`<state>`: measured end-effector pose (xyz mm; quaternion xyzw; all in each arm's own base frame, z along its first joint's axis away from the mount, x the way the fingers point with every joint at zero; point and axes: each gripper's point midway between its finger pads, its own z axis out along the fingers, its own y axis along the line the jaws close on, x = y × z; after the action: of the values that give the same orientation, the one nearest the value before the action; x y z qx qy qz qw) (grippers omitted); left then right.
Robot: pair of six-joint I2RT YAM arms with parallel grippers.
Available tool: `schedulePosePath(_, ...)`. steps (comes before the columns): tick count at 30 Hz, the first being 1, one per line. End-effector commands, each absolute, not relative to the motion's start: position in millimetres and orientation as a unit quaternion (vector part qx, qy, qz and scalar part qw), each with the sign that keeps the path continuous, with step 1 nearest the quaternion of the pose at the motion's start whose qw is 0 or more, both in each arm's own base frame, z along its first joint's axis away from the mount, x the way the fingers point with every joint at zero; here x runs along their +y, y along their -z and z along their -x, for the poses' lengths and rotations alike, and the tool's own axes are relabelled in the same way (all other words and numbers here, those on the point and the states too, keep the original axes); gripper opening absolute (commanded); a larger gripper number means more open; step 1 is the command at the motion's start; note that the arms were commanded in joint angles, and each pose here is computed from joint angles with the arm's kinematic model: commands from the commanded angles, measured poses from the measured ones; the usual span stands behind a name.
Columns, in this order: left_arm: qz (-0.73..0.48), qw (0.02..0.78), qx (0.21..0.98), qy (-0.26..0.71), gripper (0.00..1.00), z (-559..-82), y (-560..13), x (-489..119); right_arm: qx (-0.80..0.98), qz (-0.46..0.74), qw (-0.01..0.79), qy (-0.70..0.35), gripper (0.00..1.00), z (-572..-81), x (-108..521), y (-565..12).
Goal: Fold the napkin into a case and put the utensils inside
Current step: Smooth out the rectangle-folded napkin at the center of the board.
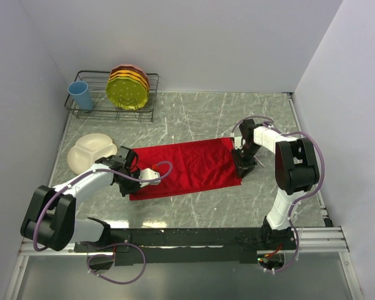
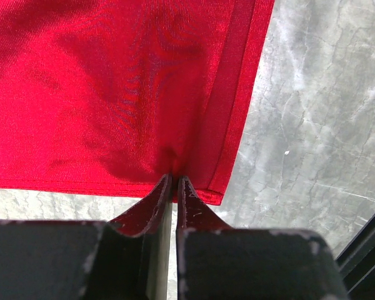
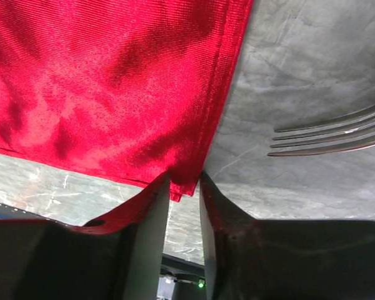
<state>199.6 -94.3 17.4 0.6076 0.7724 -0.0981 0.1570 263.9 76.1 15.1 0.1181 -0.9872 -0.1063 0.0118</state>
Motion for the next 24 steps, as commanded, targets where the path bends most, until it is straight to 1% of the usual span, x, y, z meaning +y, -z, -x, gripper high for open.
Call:
schedulePosePath(1, -0.618, 0.161, 0.763, 0.100, 0.09, -195.4, -19.9, -94.8, -0.987, -0.109, 0.014, 0.118, 0.25, -262.1, 79.5, -20.9)
schedulePosePath(2, -0.618, 0.162, 0.763, 0.101, 0.09, -195.4, -20.2, -95.1, -0.987, -0.109, 0.013, 0.120, 0.22, -262.2, 79.6, -22.3)
schedulePosePath(3, -0.618, 0.162, 0.763, 0.099, 0.09, -195.9, -20.8, -94.7, -0.987, -0.109, 0.012, 0.121, 0.17, -262.3, 80.2, -23.9)
schedulePosePath(6, -0.615, 0.166, 0.764, 0.098, 0.09, -197.4, -25.1, -95.5, -0.986, -0.110, 0.013, 0.124, 0.05, -260.6, 80.7, -28.4)
schedulePosePath(8, -0.616, 0.163, 0.764, 0.097, 0.09, -195.5, -27.1, -94.1, -0.986, -0.110, 0.013, 0.124, 0.01, -258.2, 80.5, -33.0)
schedulePosePath(14, -0.627, 0.168, 0.756, 0.084, 0.08, -192.8, -33.8, -88.8, -0.986, -0.117, 0.016, 0.121, 0.00, -250.3, 77.7, -38.6)
schedulePosePath(21, -0.625, 0.159, 0.759, 0.087, 0.10, -190.8, -29.4, -87.8, -0.986, -0.115, 0.028, 0.121, 0.00, -247.8, 79.6, -23.1)
schedulePosePath(24, -0.626, 0.153, 0.760, 0.088, 0.10, -189.7, -28.2, -87.1, -0.985, -0.118, 0.035, 0.120, 0.02, -246.4, 79.7, -19.7)
